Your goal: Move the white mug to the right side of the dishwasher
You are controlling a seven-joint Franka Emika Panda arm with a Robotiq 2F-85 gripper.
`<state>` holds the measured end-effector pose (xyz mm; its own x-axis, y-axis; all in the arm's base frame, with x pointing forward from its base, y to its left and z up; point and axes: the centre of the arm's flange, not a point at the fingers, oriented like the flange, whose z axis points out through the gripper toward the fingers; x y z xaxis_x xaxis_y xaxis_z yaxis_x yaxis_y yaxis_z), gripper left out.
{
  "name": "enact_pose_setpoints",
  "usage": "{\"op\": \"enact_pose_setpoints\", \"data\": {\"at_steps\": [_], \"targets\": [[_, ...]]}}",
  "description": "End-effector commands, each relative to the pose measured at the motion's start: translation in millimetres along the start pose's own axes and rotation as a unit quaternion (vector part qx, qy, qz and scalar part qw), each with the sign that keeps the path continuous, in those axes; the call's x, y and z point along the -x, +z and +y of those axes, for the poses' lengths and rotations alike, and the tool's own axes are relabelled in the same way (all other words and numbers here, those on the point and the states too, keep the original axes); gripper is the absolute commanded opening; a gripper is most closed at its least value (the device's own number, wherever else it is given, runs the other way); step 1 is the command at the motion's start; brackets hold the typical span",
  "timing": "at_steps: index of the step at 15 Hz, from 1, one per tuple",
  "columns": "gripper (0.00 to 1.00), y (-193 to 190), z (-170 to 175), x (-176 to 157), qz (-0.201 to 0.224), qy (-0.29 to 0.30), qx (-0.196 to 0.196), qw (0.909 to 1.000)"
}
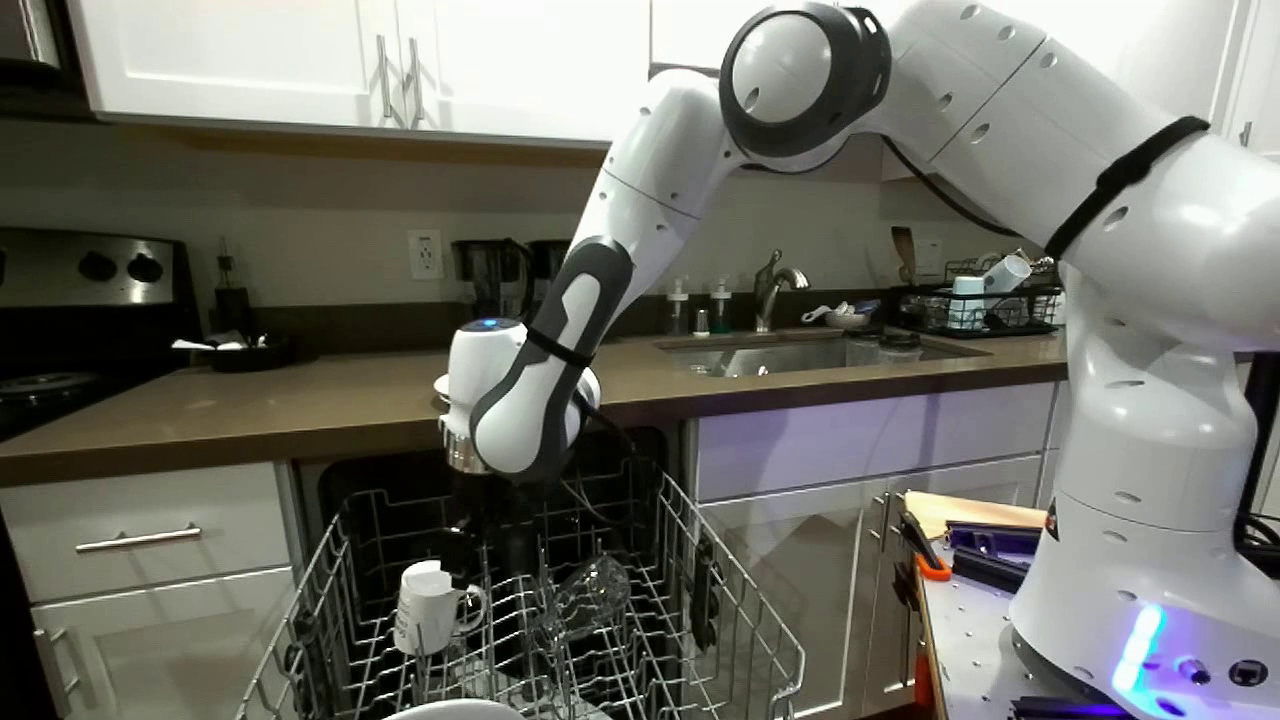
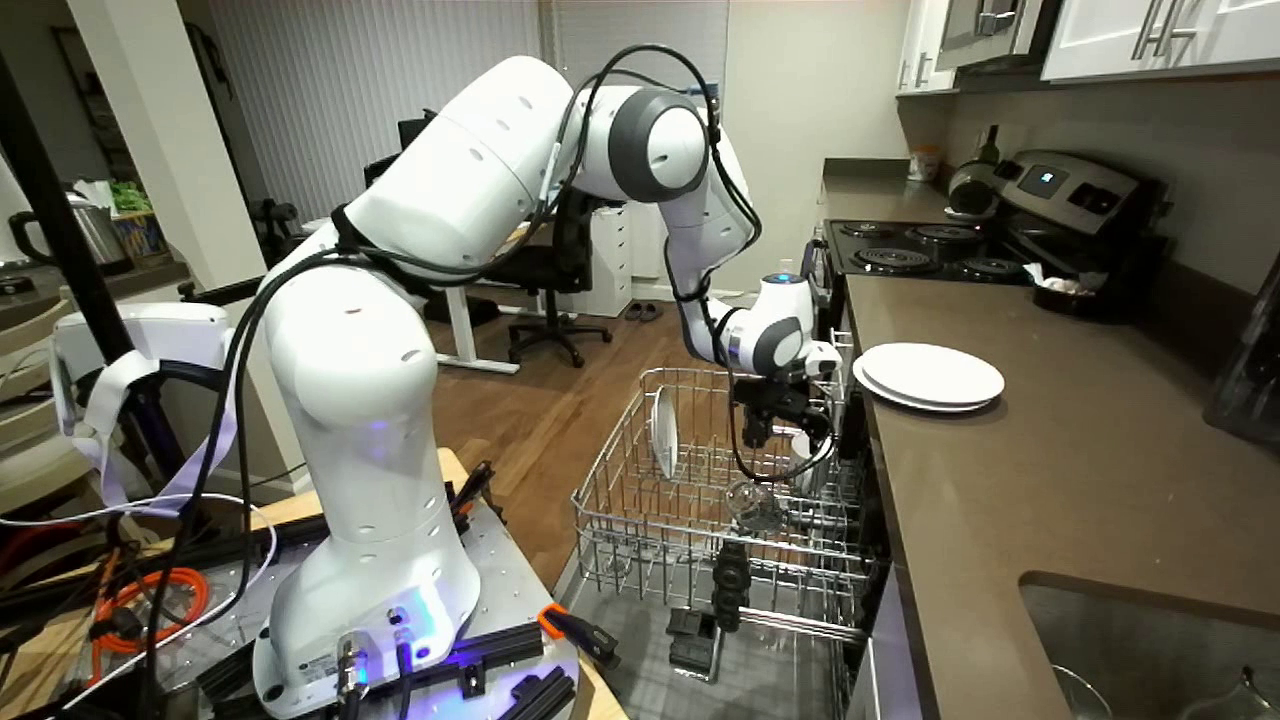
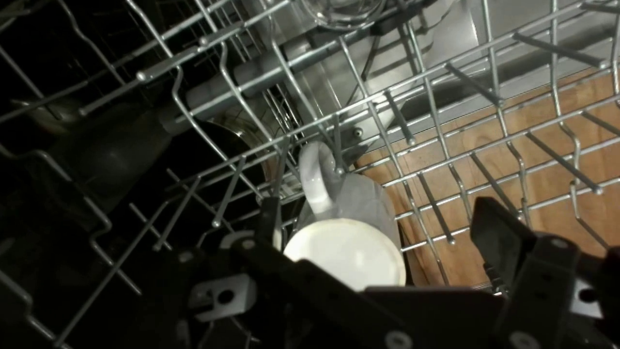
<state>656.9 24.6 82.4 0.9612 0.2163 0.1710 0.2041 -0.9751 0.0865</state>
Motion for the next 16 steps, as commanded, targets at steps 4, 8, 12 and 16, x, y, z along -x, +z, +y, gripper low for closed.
{"op": "enact_pose_setpoints", "data": {"at_steps": [4,8,12,16], "targets": [[1.0,2,9,-6,0.01,-0.01,-0.003,0.9999],[1.0,21,-4,-10,0.017,-0.069,0.02,0.9973],[1.0,35,-3,-17,0.019,-0.101,0.021,0.9945],[1.0,46,13,-28,0.021,-0.114,0.016,0.9931]]}}
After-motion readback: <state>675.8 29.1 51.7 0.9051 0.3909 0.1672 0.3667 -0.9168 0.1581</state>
